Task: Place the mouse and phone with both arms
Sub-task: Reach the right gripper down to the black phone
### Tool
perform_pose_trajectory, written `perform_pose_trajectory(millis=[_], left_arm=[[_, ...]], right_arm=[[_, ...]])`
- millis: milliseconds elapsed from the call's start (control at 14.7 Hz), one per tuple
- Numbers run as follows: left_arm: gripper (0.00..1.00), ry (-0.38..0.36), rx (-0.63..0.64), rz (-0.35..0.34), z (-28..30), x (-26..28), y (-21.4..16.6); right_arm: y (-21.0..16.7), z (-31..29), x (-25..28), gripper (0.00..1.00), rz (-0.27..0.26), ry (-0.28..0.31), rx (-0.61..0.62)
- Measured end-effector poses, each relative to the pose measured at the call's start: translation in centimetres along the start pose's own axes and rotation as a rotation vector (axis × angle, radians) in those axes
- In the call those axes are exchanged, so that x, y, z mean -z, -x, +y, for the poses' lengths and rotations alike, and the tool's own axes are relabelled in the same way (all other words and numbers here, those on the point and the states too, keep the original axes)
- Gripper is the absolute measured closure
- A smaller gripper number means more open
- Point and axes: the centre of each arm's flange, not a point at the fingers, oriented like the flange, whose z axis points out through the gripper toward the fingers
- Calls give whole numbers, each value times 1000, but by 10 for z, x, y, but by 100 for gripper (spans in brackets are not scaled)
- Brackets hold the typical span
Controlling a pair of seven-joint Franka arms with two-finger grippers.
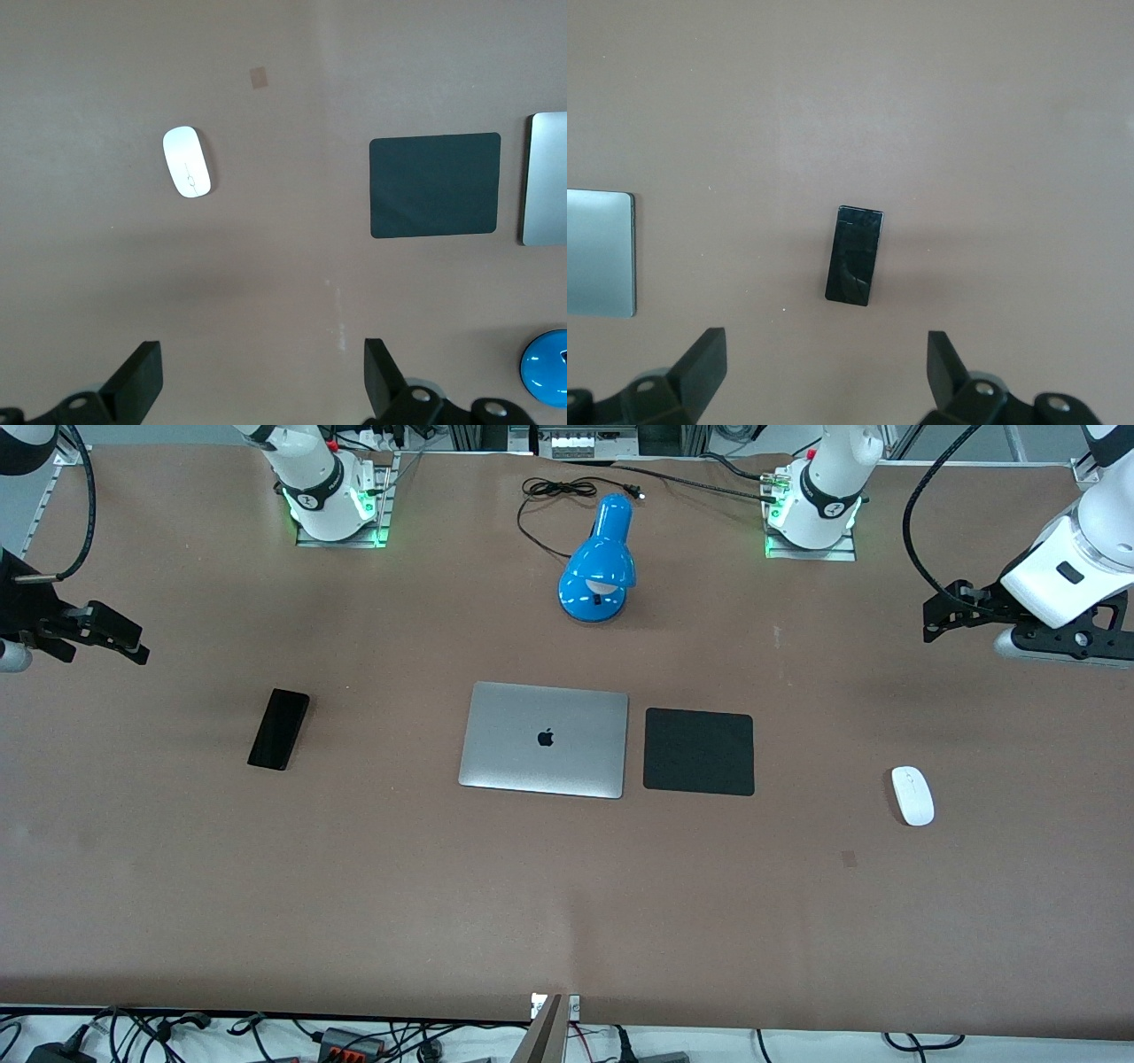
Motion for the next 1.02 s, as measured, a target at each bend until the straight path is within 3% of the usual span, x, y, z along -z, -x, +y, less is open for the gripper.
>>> perform_pose_trajectory(millis=[682,1023], left_arm=[[0,0,0,-2,0,0,0],[0,0,2,-11,0,-1,1]], right_arm=[[-1,-1,-5,0,-11,0,5],[-19,-2,-64,0,-111,1,10]])
